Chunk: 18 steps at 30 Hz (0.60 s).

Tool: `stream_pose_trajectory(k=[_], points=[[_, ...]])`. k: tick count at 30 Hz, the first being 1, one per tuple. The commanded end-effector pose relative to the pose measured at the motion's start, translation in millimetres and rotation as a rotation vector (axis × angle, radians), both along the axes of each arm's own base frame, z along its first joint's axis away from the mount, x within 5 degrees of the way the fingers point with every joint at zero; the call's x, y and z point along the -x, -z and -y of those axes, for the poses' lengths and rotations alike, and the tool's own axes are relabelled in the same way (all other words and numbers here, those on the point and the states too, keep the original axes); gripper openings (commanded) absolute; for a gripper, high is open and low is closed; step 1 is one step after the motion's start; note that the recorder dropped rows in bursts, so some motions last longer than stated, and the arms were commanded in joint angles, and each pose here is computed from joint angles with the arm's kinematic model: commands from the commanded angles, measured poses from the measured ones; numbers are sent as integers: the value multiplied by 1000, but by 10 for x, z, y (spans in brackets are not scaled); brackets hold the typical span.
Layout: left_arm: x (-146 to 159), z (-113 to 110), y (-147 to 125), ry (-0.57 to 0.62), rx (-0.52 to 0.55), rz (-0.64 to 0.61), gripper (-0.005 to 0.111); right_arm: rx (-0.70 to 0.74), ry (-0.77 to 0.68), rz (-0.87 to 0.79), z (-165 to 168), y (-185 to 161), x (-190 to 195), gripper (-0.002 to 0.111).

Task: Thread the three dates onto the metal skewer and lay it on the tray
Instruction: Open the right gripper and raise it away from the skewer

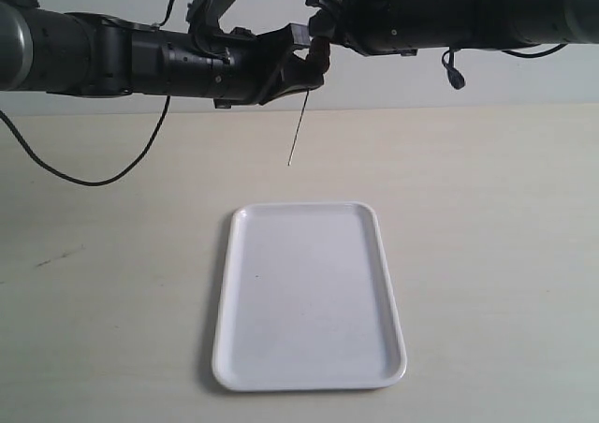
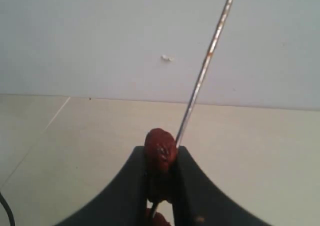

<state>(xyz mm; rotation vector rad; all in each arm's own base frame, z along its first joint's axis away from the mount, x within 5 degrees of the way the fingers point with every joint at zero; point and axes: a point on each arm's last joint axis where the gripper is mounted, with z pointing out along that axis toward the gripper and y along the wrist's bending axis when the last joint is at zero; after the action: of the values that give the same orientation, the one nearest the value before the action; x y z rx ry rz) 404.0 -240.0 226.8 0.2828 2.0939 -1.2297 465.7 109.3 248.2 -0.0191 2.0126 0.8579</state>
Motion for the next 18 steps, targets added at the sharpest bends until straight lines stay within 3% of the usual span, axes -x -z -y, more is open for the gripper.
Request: stream_pose_trajectory(k=[1,13,18], points=[[-35,-17,-33,-30,3,-15,0,9,-55,1,-66,8,50,7],[-9,-21,11,4,-56,-14,0,11,-56,1,-66,9,51,8],[-4,-19,12,12,-58,-13,0,17,-59,2,-65,12,52,27]])
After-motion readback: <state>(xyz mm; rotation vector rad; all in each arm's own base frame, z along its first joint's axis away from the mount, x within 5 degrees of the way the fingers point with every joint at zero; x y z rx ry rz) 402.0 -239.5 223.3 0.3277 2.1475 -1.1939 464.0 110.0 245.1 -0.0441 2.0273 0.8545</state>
